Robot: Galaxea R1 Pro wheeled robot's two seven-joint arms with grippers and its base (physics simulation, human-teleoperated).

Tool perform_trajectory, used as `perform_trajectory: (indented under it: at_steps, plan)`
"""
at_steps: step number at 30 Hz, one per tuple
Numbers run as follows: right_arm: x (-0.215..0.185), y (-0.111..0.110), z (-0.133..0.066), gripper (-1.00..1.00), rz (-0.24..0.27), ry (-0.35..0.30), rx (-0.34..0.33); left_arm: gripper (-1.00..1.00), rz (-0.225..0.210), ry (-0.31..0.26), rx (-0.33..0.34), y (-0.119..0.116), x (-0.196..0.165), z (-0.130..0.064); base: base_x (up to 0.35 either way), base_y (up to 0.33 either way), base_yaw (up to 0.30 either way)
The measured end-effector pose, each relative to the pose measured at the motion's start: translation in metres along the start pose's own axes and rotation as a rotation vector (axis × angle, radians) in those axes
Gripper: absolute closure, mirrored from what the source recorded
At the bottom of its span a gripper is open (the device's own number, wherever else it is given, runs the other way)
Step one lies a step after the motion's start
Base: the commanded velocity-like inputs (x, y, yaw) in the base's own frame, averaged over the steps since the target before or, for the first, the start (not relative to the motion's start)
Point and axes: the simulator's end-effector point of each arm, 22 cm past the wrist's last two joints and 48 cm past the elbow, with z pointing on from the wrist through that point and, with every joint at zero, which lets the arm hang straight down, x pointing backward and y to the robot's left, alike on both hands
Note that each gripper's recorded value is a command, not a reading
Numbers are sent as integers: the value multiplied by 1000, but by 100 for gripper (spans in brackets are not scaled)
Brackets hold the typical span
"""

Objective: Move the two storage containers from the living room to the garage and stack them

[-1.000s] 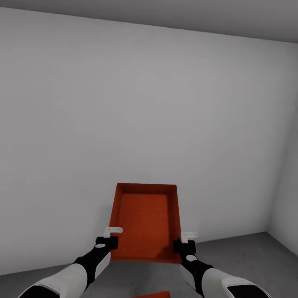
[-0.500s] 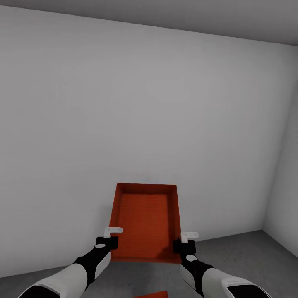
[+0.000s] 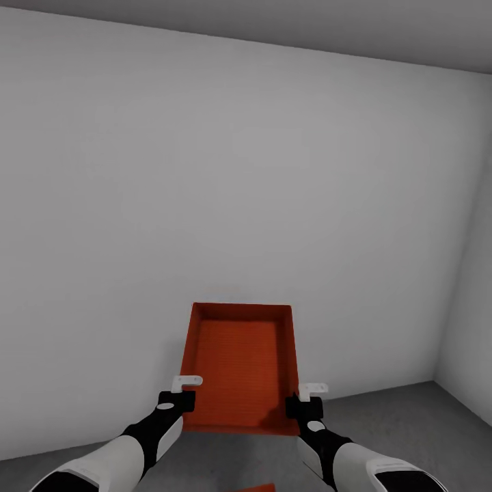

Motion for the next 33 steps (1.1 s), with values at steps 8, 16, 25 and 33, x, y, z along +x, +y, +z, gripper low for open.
perform_trajectory:
  at_steps: [8,16,25,33]
  plan:
    - [0,0,0,100,0,1,0,100,0,1,0,0,0,0,131,-80,0]
    - [0,0,0,100,0,1,0,100,0,1,0,0,0,0,5,-5,0]
    - [1,0,1,100,-2,4,0,100,5,1,0,0,1,1,-105,-193,0]
    - [1,0,0,100,-2,4,-1,100,5,1,0,0,1,0,-59,-117,5]
